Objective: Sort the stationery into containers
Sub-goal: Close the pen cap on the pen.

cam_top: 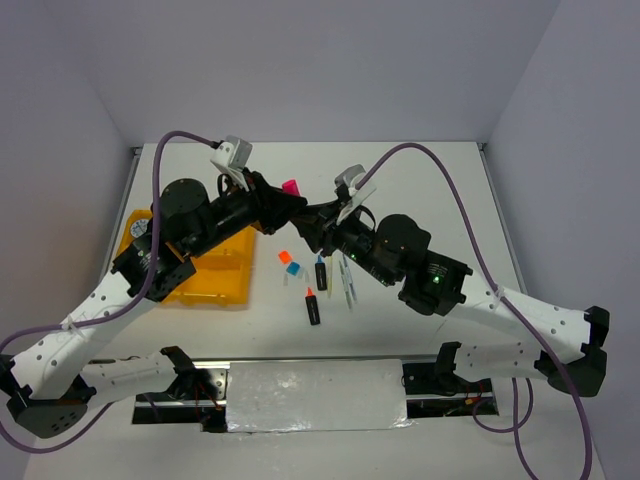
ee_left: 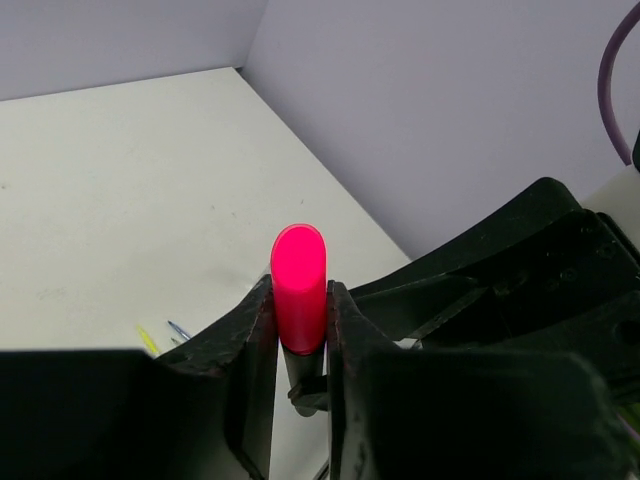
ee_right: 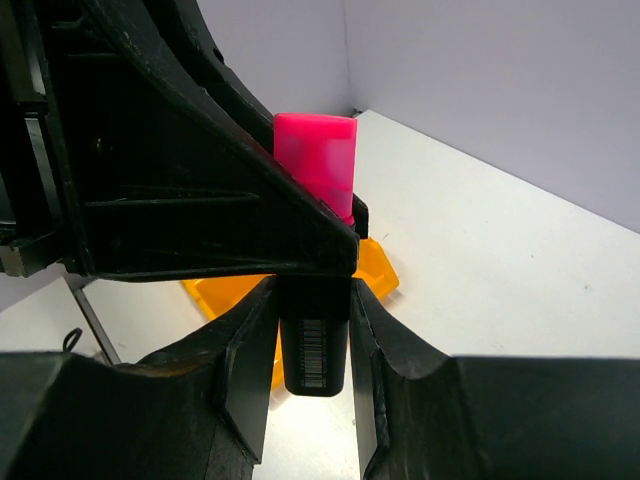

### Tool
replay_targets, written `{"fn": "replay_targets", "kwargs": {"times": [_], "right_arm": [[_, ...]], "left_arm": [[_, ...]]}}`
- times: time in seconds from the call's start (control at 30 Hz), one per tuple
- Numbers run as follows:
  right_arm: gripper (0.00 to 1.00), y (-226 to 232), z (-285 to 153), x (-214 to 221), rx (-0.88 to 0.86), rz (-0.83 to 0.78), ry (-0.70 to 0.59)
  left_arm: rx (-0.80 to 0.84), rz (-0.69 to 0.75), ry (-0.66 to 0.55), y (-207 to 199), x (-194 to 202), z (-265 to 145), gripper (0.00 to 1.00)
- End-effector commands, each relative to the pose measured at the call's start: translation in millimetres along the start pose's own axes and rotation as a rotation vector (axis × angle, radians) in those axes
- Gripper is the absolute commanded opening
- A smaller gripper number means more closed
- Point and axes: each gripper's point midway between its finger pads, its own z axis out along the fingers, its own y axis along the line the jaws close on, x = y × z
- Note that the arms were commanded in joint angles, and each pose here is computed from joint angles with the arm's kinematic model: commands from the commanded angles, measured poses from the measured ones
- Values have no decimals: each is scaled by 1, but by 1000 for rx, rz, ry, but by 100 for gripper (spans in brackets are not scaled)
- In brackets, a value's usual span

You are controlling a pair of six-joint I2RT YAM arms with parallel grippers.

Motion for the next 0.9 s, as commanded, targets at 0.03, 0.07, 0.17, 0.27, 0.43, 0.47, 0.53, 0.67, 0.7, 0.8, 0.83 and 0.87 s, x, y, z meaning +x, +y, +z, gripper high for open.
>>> {"fn": "replay_targets", "kwargs": {"times": [0.03,0.07,0.17,0.27,0.43,0.47,0.53,0.67,0.7,0.8,0.83,0.87], "right_arm": [[0,4,-1,-27,-4,15,-60],[0,5,-1,-27,-8,17,-61],[4,7,-2,-27,-24,32,-63],[40,11,-7,-27,-58,44,-71],[89,-3,-21,-16,-130,108,-57],[90,3,-33,-26,-267,109,-82],[91,16,-45,-25,-414,129,-78],[91,49,-72,-30,-670,92,-64],[91,61,-83,-30,-758,94,-49],[90,71,-90,-38,-833,102,-59],[90,72,-90,-38,-838,106,-55],[89,72,-88,-42,-833,109,-57]], "left_arm": [[80,3,-30,-18,-11,-4,18],[83,9,-32,-19,-12,-4,7],[140,35,-43,-29,-15,-10,1],[221,77,-93,-43,-23,-21,0],[304,124,-123,-61,-34,-37,0],[329,136,-125,-65,-34,-41,0],[401,159,-100,-75,-27,-47,0],[545,198,-146,-98,-31,-63,0],[566,202,-148,-101,-31,-65,0],[586,199,-140,-104,-30,-66,0],[594,198,-138,-106,-30,-66,0],[612,202,-137,-108,-29,-67,0]]}}
